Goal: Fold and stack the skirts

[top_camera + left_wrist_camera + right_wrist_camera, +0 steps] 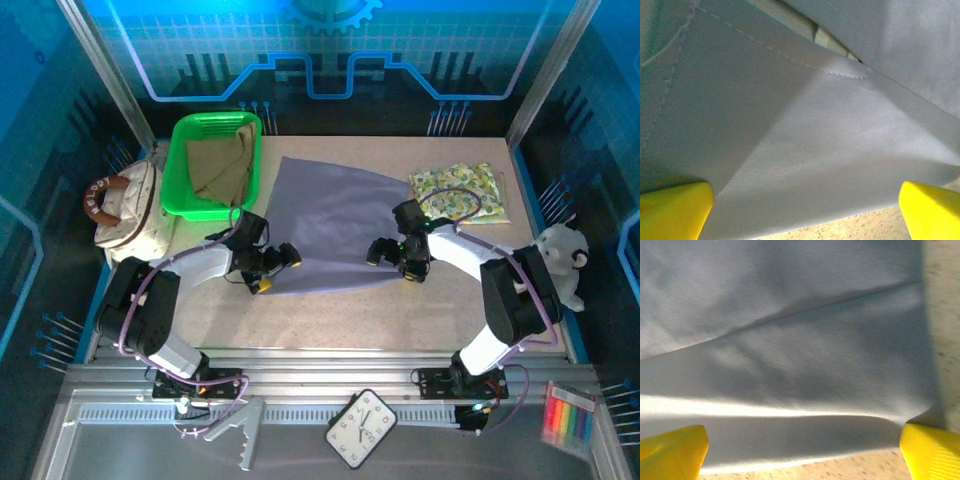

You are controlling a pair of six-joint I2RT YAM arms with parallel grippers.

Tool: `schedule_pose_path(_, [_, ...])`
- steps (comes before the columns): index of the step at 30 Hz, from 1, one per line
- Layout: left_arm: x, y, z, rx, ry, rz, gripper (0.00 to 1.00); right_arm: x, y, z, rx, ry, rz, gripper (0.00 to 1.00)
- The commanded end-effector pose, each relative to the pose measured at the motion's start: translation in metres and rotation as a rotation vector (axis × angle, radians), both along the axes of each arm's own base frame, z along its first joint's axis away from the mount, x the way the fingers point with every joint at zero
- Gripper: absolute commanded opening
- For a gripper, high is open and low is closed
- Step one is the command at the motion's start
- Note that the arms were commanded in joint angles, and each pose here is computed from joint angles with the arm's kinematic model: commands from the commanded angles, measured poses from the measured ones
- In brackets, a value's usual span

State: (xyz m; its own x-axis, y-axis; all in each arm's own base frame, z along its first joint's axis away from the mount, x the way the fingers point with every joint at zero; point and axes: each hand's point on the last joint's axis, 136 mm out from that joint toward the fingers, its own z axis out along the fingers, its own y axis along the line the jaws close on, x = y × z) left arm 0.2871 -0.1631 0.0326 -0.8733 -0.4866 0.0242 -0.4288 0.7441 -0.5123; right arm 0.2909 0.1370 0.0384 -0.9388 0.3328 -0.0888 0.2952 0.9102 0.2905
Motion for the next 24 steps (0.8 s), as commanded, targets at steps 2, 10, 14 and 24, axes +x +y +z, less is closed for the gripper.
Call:
schedule_pose_path(2, [-0.024, 0.018, -0.026, 0.072, 0.082, -0.015, 0.99, -0.001, -0.016, 0.027, -0.091, -0.043, -0.011, 1.0])
schedule_pose_path(10, [-0.049, 0.048, 0.025, 0.167, 0.075, 0.094, 0.99, 0.015, -0.016, 0.055, -0.042, -0.171, -0.116, 1.0])
schedule_pose_path(14, [-0.073, 0.056, 0.025, 0.136, 0.143, 0.217, 0.94, 0.02, -0.017, 0.058, -0.032, -0.187, -0.137, 1.0])
schedule_pose_path(24, [-0.066, 0.068, 0.0, 0.134, 0.117, 0.352, 0.57, 0.025, -0.013, 0.06, 0.006, -0.199, -0.152, 1.0])
